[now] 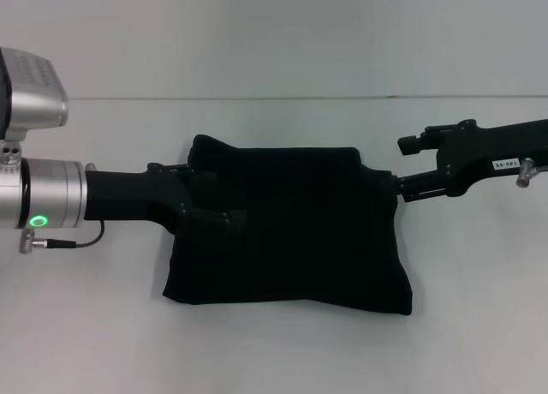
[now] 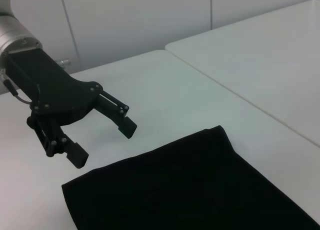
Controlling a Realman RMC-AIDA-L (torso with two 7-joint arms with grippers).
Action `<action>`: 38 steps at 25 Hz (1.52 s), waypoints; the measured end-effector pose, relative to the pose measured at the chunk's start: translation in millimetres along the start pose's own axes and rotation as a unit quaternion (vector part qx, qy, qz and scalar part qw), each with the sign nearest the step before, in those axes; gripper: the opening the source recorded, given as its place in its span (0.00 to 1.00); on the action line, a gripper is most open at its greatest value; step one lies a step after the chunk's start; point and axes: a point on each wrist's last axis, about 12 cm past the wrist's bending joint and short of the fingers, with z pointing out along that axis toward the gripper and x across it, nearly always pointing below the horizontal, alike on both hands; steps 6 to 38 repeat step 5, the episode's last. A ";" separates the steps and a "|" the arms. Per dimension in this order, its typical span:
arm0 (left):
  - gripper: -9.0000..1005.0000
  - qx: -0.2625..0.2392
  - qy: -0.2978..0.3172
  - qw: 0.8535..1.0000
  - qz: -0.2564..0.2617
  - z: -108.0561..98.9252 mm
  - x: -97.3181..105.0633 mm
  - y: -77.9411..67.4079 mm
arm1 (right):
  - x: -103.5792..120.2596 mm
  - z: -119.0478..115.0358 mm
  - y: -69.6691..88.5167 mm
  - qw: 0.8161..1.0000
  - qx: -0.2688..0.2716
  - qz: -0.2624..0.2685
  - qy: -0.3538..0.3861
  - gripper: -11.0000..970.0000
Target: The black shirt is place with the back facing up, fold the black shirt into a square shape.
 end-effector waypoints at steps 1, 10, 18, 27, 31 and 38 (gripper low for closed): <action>0.93 -0.001 0.000 1.000 -0.001 0.1 0.3 0.1 | 0.5 0.2 0.2 1.000 0.000 0.001 0.000 0.90; 0.93 -0.010 0.000 1.000 -0.005 0.4 3.6 0.8 | 3.4 1.7 0.0 1.000 0.006 0.005 0.001 0.90; 0.93 -0.010 0.000 1.000 -0.005 0.4 3.6 0.8 | 3.4 1.7 0.0 1.000 0.006 0.005 0.001 0.90; 0.93 -0.010 0.000 1.000 -0.005 0.4 3.6 0.8 | 3.4 1.7 0.0 1.000 0.006 0.005 0.001 0.90; 0.93 -0.010 0.000 1.000 -0.005 0.4 3.6 0.8 | 3.4 1.7 0.0 1.000 0.006 0.005 0.001 0.90; 0.93 -0.010 0.000 1.000 -0.005 0.4 3.6 0.8 | 3.4 1.7 0.0 1.000 0.006 0.005 0.001 0.90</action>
